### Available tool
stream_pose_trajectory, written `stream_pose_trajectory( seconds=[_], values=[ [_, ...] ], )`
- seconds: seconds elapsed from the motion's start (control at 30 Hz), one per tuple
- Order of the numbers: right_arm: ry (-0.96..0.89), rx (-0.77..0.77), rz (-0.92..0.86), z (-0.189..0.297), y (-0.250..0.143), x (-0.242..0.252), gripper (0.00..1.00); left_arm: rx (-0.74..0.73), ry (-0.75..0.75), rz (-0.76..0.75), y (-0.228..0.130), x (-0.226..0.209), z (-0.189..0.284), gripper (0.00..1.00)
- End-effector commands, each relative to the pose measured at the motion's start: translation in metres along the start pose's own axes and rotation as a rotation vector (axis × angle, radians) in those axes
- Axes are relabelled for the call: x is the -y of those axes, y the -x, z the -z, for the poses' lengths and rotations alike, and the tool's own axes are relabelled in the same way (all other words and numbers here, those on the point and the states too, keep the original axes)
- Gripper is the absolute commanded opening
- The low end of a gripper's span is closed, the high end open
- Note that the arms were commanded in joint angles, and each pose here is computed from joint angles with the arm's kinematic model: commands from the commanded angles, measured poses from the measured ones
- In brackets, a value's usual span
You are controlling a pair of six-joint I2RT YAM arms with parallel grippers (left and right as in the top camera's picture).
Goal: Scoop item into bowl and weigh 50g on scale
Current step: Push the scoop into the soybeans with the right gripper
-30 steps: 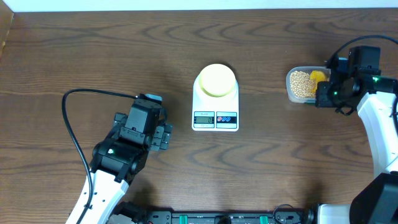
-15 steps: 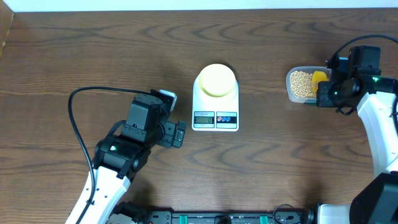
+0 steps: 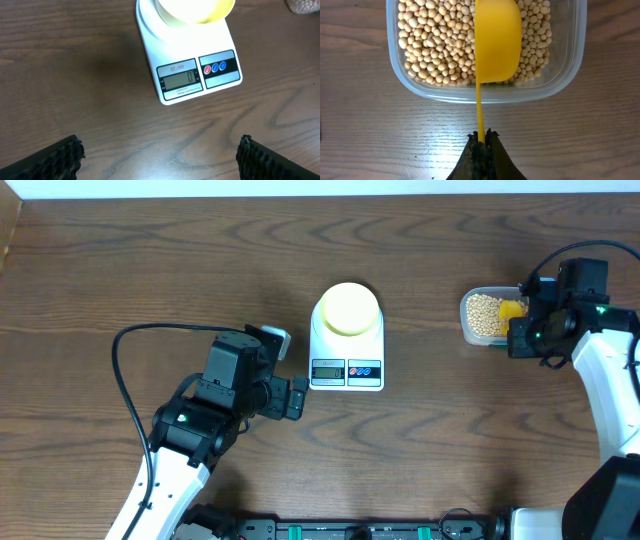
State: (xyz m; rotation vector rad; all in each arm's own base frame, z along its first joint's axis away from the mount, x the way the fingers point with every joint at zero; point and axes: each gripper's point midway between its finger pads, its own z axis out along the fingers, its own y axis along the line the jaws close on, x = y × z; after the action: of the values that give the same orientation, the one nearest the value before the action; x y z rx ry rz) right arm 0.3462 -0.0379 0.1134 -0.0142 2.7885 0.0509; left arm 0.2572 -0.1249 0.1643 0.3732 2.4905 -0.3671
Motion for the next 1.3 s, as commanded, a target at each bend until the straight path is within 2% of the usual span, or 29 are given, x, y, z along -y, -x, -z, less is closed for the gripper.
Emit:
stream_pose_trajectory(
  seconds=[0.0,0.3,0.67,0.87,1.27],
  values=[
    [-0.001,-0.015,0.006,-0.006,-0.006,0.004,0.01,0.014,-0.011,0.05,0.004,0.001,0.0,1.0],
    [0.108,0.023,0.008,-0.018,-0.006,-0.015,0.01,0.07,-0.01,0.11,0.018,0.0,0.001,1.0],
    [0.123,0.02,-0.037,-0.019,-0.008,-0.015,0.01,0.107,0.088,0.298,0.023,-0.049,0.008,1.0],
    [0.216,0.045,-0.102,-0.015,-0.006,-0.014,0.01,0.11,0.102,0.316,0.022,-0.056,0.009,0.99],
    [0.283,0.061,-0.193,-0.026,-0.019,-0.005,0.01,0.111,0.102,0.316,0.023,-0.056,0.009,1.0]
  ],
)
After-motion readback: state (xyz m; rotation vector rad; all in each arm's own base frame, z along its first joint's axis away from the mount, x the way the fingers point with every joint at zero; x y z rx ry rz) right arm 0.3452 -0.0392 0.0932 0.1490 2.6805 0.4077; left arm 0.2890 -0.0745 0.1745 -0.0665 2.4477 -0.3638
